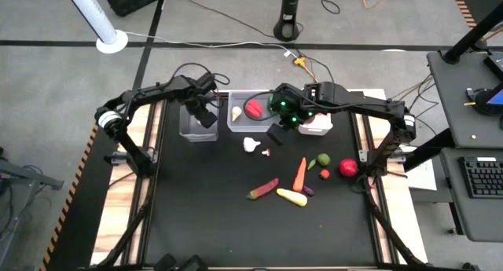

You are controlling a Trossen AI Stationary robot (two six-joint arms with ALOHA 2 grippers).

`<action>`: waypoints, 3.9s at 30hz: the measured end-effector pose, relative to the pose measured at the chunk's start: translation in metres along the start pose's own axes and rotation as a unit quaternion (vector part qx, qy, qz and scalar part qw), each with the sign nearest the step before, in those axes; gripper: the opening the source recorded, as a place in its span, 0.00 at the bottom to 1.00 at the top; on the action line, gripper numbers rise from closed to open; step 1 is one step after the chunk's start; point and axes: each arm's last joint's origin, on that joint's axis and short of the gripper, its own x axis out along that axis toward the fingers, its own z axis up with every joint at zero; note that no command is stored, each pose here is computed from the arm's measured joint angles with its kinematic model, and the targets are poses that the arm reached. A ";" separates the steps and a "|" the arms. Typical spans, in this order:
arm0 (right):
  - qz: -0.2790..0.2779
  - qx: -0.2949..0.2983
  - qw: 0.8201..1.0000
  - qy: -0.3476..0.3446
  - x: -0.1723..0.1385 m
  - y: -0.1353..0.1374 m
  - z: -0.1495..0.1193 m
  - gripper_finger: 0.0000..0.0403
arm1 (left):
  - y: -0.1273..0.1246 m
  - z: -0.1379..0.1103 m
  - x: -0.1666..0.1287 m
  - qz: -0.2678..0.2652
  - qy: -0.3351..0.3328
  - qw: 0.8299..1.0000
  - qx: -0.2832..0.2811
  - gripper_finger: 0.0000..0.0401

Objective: Sort produce into baskets
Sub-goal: Put the bottom white garlic into the glass bin, then put the brown mushroom into the glass bin

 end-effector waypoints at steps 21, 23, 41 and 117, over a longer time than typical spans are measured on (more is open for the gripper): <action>-0.049 0.071 0.992 0.094 0.079 0.002 -0.003 0.71 | -0.018 -0.040 -0.094 -0.039 -0.134 0.988 -0.067 0.29; -0.057 0.067 0.990 0.110 0.093 0.003 -0.004 0.71 | -0.023 -0.051 -0.109 -0.054 -0.162 0.982 -0.075 0.29; -0.131 -0.003 0.970 0.204 0.206 -0.006 -0.023 0.67 | -0.048 -0.122 -0.178 -0.181 -0.285 0.939 -0.072 0.29; 0.054 -0.201 0.964 -0.165 0.061 0.052 0.025 0.17 | -0.138 -0.105 -0.129 -0.290 -0.441 0.847 0.061 0.40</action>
